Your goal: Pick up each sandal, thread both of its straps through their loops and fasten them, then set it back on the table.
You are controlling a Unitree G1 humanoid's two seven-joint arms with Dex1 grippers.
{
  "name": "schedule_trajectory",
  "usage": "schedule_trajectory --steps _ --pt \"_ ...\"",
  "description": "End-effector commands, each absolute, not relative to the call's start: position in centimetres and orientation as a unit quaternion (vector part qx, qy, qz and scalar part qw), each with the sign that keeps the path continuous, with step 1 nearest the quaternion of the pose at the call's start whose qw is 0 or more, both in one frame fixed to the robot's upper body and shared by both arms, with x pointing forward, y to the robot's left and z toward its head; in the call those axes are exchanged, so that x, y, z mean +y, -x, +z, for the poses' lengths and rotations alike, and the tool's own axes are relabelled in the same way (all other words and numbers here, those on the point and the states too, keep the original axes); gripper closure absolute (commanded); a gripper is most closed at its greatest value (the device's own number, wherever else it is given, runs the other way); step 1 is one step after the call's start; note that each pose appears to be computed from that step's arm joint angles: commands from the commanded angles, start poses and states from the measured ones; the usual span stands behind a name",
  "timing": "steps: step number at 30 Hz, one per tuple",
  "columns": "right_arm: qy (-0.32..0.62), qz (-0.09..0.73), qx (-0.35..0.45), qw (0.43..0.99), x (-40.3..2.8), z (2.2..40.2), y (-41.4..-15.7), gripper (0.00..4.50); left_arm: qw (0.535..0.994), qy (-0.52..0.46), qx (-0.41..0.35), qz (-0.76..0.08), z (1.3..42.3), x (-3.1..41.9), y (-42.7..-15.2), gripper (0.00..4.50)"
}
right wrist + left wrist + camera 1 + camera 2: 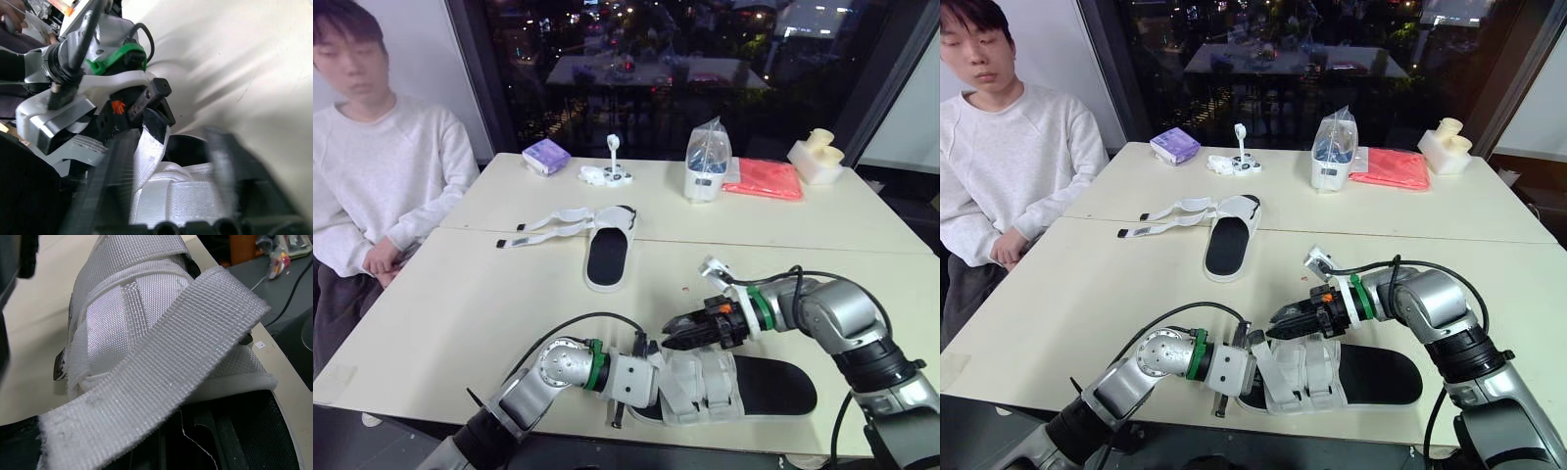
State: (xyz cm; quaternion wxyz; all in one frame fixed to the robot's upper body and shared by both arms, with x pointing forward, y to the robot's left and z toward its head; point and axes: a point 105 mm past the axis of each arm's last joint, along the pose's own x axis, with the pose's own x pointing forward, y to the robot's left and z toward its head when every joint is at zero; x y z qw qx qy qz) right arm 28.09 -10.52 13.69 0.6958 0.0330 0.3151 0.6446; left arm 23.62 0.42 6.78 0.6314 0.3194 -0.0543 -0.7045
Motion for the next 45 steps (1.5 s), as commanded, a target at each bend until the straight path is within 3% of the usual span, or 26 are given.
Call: schedule_trajectory --steps 1,14,17,20,31,45 --pt "-0.022 0.663 0.300 0.685 -9.7 14.5 -28.2 1.60 0.622 -0.337 0.084 -0.702 0.8 2.6 -23.2 4.50" --pt "-0.025 0.681 0.319 0.658 -8.6 13.6 -27.7 1.60 0.627 -0.334 0.083 -0.699 0.9 2.5 -23.2 4.50" --pt "-0.027 0.684 0.318 0.656 -8.4 13.7 -27.7 2.88 0.628 -0.333 0.083 -0.698 0.9 2.5 -23.2 4.50" --pt "-0.029 0.687 0.316 0.654 -8.1 13.8 -27.6 4.49 0.629 -0.333 0.083 -0.698 0.9 2.5 -23.1 4.50" --pt "-0.025 0.683 0.307 0.663 -8.4 14.4 -28.1 4.49 0.630 -0.334 0.082 -0.696 0.9 2.4 -23.3 4.50" --pt "-0.050 0.628 0.226 0.743 -12.1 20.2 -28.6 4.49 0.608 -0.341 0.089 -0.711 0.5 2.6 -22.9 4.50"
